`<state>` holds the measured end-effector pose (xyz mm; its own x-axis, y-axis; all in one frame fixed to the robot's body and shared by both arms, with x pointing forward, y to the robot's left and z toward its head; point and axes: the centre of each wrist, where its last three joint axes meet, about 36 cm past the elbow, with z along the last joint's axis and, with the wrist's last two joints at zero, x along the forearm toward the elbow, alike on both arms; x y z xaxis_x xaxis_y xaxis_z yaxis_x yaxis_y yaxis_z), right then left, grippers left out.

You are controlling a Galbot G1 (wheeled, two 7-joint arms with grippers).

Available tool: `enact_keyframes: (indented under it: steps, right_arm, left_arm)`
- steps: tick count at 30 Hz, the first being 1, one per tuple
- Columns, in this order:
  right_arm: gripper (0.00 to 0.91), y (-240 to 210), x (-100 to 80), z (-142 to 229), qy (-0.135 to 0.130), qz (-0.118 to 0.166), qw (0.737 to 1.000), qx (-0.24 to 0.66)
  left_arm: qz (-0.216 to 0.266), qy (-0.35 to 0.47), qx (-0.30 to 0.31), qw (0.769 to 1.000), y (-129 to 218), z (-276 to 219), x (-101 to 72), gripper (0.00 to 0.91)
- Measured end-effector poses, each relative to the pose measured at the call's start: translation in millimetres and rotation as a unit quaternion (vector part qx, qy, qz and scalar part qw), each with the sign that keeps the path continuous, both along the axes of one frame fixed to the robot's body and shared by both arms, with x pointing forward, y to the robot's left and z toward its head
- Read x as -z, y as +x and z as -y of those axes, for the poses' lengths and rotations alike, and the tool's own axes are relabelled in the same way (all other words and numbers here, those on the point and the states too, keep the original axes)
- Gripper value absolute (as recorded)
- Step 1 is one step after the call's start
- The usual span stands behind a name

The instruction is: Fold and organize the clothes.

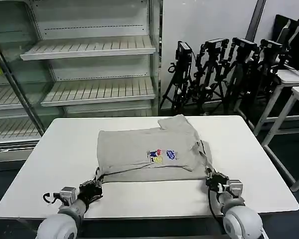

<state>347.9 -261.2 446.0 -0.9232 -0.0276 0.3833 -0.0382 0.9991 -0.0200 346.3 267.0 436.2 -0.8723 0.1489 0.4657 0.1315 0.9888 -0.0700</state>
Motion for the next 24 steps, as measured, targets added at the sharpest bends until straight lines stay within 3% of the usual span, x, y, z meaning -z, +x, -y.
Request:
enact_keyframes:
  steps: [8, 14, 15, 16, 17, 24]
  right_arm:
    - [0.0, -54, -19.9, 5, -0.014, -0.004, 1.0, -0.002]
    - [0.0, -82, -26.1, 5, -0.025, -0.024, 0.999, -0.003]
    - [0.252, -85, -26.2, 4, -0.026, -0.027, 0.999, -0.003]
    - [0.907, -87, -26.3, 4, -0.027, -0.029, 0.999, -0.002]
    - [0.907, -89, -26.4, 4, -0.028, -0.03, 0.999, -0.001]
    - [0.907, -99, -35.5, 2, -0.037, -0.017, 0.999, 0.005]
  left_arm:
    - [-0.002, -0.002, 0.002, 1.0, -47, 8, -16.7, 0.03]
    - [-0.02, 0.006, 0.004, 1.0, -83, 13, -25.6, 0.03]
    - [-0.023, 0.008, 0.004, 1.0, -87, 13, -26.5, 0.272]
    - [-0.025, 0.011, 0.005, 1.0, -90, 13, -27.5, 0.544]
    - [-0.028, 0.013, 0.006, 1.0, -93, 12, -29.0, 0.907]
    - [-0.029, 0.017, 0.012, 0.999, -108, 16, -41.4, 0.907]
